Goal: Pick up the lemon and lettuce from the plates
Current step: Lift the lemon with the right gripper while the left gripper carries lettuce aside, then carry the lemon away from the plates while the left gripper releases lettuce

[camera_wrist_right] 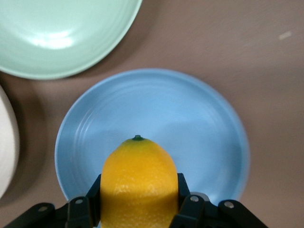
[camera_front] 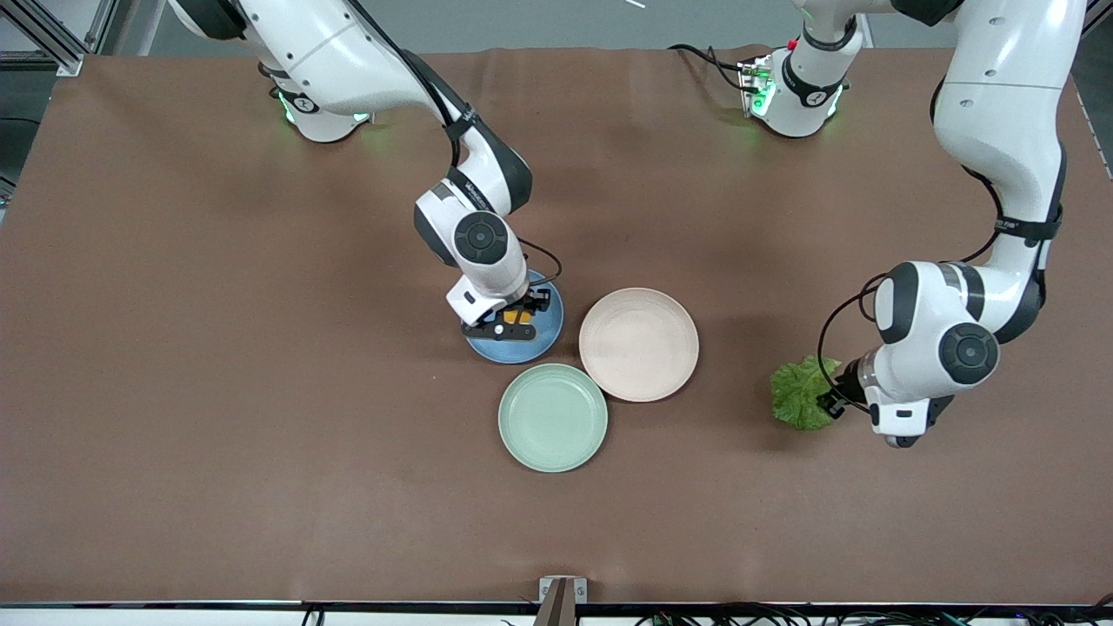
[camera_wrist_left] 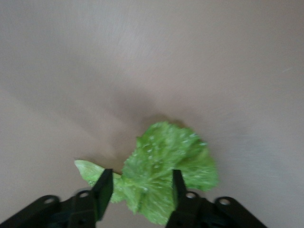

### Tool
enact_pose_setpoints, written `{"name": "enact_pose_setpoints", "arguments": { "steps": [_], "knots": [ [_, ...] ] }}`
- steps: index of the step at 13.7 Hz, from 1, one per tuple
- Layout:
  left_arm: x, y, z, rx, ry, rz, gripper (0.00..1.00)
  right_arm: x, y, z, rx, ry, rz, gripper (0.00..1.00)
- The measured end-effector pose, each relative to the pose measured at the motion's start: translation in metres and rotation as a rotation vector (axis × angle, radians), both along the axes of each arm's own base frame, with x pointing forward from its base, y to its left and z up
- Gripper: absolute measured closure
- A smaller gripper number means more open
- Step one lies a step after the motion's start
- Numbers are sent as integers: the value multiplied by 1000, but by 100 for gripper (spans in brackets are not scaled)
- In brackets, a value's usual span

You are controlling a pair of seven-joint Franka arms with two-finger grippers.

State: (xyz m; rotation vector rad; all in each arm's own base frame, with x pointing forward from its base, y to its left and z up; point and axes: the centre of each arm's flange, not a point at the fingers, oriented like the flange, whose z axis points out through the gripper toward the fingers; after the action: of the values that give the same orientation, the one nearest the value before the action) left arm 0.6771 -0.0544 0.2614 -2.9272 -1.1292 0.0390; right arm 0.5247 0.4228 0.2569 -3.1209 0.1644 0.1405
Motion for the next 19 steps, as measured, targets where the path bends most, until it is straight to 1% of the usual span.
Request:
{"name": "enact_pose_setpoints", "arguments": {
  "steps": [1,2,4,5,7,9,10,11,13,14,16,17,19],
  "knots": [
    [5,1,25,0,-35,-17,29,12,-20,29,-16,7,-21,40],
    [8,3,54,2,-67,-46,17,25,-47,61,-27,14,-26,40],
    [9,13,117,12,-106,-120,1,50,-123,121,-38,33,9,40],
    [6,19,145,19,-117,-160,0,61,-164,142,-35,38,25,40],
    [-4,30,195,32,-122,-252,0,74,-242,153,-27,50,48,40],
    [-22,35,238,42,-102,-358,0,81,-307,135,-18,77,45,40],
    [-34,34,260,45,-86,-408,0,82,-333,122,-12,77,31,40],
    [-47,31,282,45,-62,-449,0,82,-354,107,-5,65,28,40],
    [-69,25,322,41,-17,-488,0,79,-389,74,9,26,51,40],
    [-76,21,337,39,-7,-499,0,76,-405,56,15,14,67,40],
    [-82,10,350,36,4,-520,0,73,-437,19,29,11,91,40],
    [-83,7,354,36,0,-536,0,73,-451,2,34,10,91,40],
    [-89,7,366,40,-13,-607,0,68,-464,-33,43,15,85,40]
  ]
}}
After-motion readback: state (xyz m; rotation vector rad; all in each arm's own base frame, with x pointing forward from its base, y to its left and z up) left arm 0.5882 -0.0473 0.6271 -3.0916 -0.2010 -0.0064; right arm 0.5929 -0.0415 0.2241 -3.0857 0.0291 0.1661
